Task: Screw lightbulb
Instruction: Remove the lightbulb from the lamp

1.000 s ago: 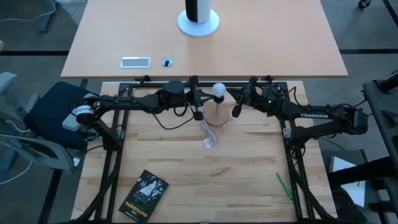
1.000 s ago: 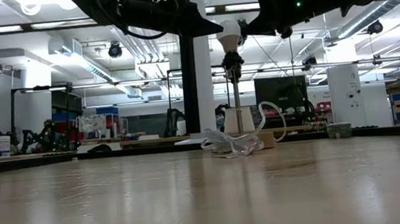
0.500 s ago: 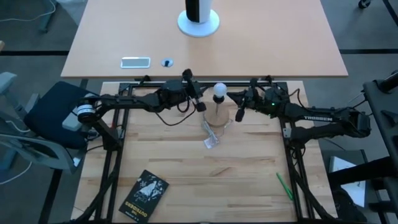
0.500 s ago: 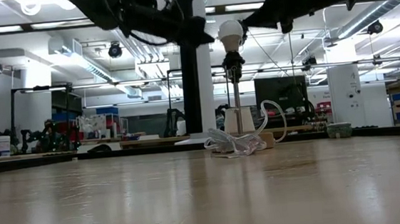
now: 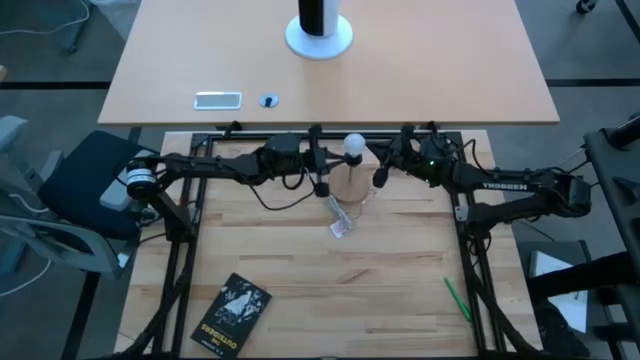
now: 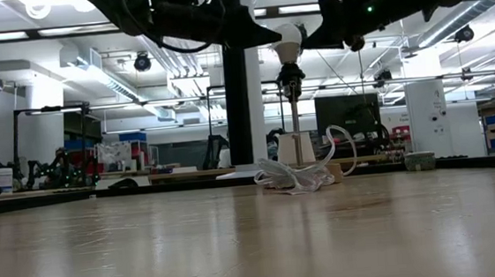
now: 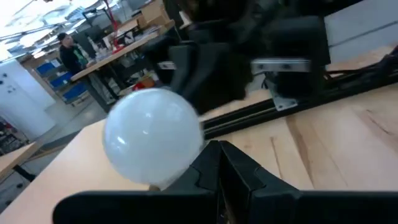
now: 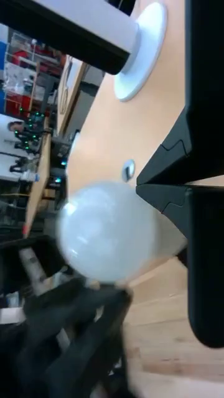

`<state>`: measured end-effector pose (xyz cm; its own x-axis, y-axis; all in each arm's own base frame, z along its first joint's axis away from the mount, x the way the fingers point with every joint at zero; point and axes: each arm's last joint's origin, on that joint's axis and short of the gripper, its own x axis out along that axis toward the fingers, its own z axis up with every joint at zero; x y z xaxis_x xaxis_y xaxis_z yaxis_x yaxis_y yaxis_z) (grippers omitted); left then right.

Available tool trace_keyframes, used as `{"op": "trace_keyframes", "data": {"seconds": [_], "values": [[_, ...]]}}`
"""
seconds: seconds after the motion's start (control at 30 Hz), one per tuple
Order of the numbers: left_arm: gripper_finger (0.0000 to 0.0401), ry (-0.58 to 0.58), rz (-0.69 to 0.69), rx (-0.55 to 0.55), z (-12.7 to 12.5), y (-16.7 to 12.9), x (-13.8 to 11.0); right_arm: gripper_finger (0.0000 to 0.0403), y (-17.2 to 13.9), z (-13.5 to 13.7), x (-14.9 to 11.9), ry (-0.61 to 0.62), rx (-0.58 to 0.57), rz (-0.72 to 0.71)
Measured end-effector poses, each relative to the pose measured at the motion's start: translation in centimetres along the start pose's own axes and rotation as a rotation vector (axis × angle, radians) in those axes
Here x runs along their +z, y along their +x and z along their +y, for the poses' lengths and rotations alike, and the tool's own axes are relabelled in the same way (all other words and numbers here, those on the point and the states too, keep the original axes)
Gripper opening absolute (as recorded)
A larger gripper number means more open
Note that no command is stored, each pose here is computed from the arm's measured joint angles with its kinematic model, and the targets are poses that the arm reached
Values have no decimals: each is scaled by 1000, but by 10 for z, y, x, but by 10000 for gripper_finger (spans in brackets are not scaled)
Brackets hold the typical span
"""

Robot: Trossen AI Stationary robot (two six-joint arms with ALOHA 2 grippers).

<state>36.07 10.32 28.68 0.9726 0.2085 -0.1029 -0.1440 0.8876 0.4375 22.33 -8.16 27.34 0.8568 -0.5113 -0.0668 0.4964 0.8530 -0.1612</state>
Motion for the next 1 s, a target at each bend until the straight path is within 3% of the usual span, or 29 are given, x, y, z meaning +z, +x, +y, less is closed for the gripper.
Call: {"op": "trace_keyframes", "data": {"seconds": [0.23, 0.43, 0.6, 1.0], "values": [[0, -3, 38, 79, 5, -4, 2, 0, -6, 2, 1, -10, 28, 22], [0, 28, 39, 127, 11, -8, 5, 0, -16, 4, 7, 8, 163, -8], [0, 15, 34, 190, 26, -7, -2, 0, -14, 3, 9, -13, 145, -32], [0, -24, -15, 87, 26, -6, -3, 0, -7, 1, 4, -27, 106, -15]]}}
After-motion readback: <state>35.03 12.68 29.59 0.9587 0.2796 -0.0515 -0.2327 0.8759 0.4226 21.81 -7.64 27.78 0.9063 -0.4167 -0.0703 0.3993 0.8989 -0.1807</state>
